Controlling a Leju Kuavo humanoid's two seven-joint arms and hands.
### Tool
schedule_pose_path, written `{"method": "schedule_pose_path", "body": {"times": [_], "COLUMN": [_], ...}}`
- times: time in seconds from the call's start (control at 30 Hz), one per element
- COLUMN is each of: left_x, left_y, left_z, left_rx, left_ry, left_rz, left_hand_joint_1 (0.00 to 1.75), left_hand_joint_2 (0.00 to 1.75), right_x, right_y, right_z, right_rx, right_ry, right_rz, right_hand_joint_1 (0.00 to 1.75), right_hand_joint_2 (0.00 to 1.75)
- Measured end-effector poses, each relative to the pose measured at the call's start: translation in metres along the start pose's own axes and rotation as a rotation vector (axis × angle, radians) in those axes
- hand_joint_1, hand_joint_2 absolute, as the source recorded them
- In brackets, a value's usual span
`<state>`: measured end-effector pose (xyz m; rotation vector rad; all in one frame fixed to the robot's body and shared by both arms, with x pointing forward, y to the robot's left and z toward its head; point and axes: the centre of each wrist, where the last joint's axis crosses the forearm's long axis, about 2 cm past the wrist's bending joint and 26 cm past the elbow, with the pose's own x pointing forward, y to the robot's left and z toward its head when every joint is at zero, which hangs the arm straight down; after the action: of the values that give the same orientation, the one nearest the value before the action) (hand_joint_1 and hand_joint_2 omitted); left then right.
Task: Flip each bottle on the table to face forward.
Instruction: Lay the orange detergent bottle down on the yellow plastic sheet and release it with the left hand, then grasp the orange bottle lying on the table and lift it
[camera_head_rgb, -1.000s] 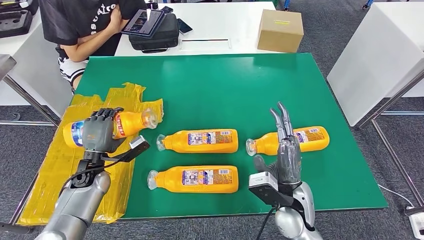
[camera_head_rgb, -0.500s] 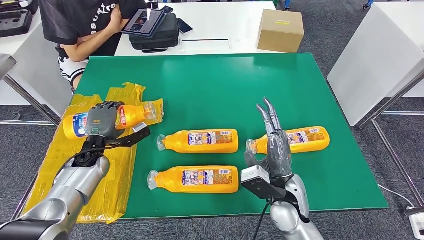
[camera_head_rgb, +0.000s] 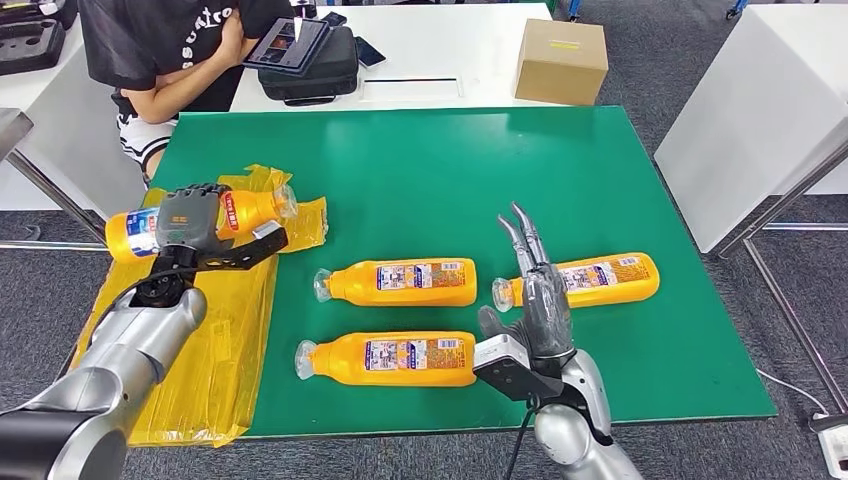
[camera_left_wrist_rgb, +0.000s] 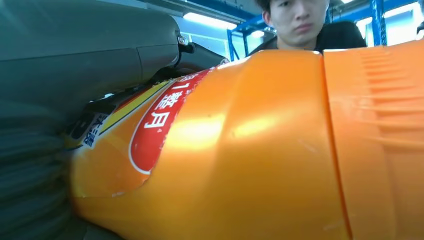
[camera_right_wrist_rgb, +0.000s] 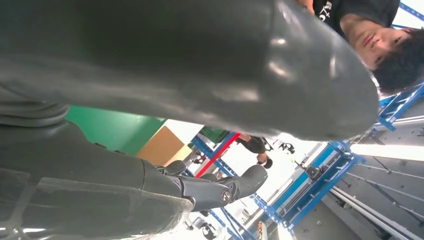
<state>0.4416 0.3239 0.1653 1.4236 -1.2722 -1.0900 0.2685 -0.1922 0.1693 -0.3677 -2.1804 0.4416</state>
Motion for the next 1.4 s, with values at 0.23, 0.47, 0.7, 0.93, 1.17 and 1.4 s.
{"method": "schedule_pose_path", "body": {"times": [0.23,0.47,0.7,0.93,1.17,1.4], "left_x": [-0.02,-0.033,-0.039,-0.042,-0.045,-0.046], "left_y": [0.006,0.014,0.021,0.02,0.019,0.02], "left_z": [-0.009,-0.017,-0.023,-0.022,-0.022,-0.022], "left_rx": [-0.065,-0.089,-0.104,-0.115,-0.122,-0.121], "left_ry": [0.077,0.144,0.183,0.187,0.194,0.184], "left_rz": [0.008,0.034,0.064,0.086,0.103,0.133], "left_hand_joint_1": [1.07,0.0,0.0,0.0,0.0,0.0], "left_hand_joint_2": [1.75,1.75,1.75,1.75,1.75,1.75], "right_x": [0.001,0.004,0.006,0.006,0.007,0.007], "right_y": [0.005,0.01,0.014,0.017,0.02,0.021], "right_z": [0.001,-0.004,-0.007,-0.007,-0.01,-0.012], "right_rx": [0.037,0.06,0.07,0.078,0.081,0.083], "right_ry": [-0.002,-0.007,-0.007,-0.004,-0.006,-0.004], "right_rz": [-0.013,-0.028,-0.036,-0.036,-0.039,-0.024], "right_hand_joint_1": [0.0,0.0,0.0,0.0,0.0,0.0], "right_hand_joint_2": [0.0,0.0,0.0,0.0,0.0,0.0]}}
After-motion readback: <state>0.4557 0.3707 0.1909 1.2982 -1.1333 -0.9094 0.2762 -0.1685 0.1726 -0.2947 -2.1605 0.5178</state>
